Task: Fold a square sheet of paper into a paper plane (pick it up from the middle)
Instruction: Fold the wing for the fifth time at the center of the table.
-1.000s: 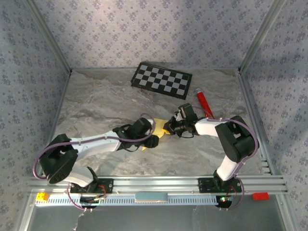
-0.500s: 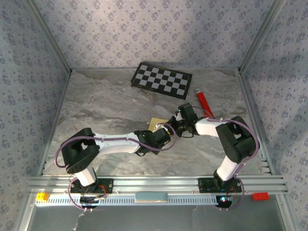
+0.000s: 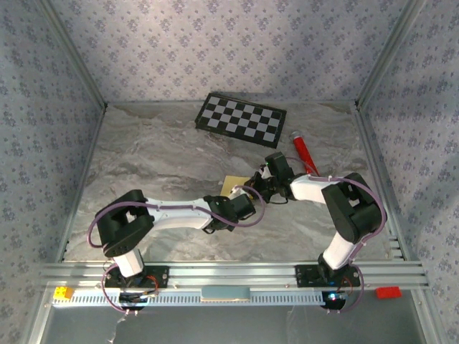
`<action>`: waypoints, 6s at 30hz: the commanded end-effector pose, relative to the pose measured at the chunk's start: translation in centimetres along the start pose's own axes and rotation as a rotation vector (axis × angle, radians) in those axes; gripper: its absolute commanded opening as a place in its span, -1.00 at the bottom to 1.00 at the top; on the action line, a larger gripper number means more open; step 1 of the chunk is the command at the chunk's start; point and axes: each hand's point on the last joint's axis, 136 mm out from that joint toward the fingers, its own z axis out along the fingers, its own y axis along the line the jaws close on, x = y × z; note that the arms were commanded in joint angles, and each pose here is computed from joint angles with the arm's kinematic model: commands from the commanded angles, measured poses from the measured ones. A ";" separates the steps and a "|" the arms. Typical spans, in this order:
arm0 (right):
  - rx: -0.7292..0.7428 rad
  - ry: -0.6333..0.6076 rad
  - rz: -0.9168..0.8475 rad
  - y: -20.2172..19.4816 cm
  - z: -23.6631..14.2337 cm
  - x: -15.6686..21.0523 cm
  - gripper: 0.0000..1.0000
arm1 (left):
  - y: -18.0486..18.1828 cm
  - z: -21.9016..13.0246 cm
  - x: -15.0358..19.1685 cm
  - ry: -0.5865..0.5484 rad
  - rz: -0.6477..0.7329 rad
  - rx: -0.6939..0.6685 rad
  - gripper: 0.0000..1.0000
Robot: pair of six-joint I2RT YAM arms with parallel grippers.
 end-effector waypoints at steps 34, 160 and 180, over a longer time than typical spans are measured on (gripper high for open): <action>0.028 0.014 -0.002 0.7 0.1 -0.9 -0.60 | 1.0 -0.1 0.5 -0.014 0.038 -0.062 -0.81; -0.044 -0.165 -0.318 0.3 -5.8 -0.9 -0.49 | -2.2 1.0 -2.8 -0.110 -0.546 0.799 -1.00; -0.037 -0.093 -0.346 0.5 -3.8 0.0 -0.48 | -2.7 1.5 -2.8 -0.081 -0.659 0.982 -1.00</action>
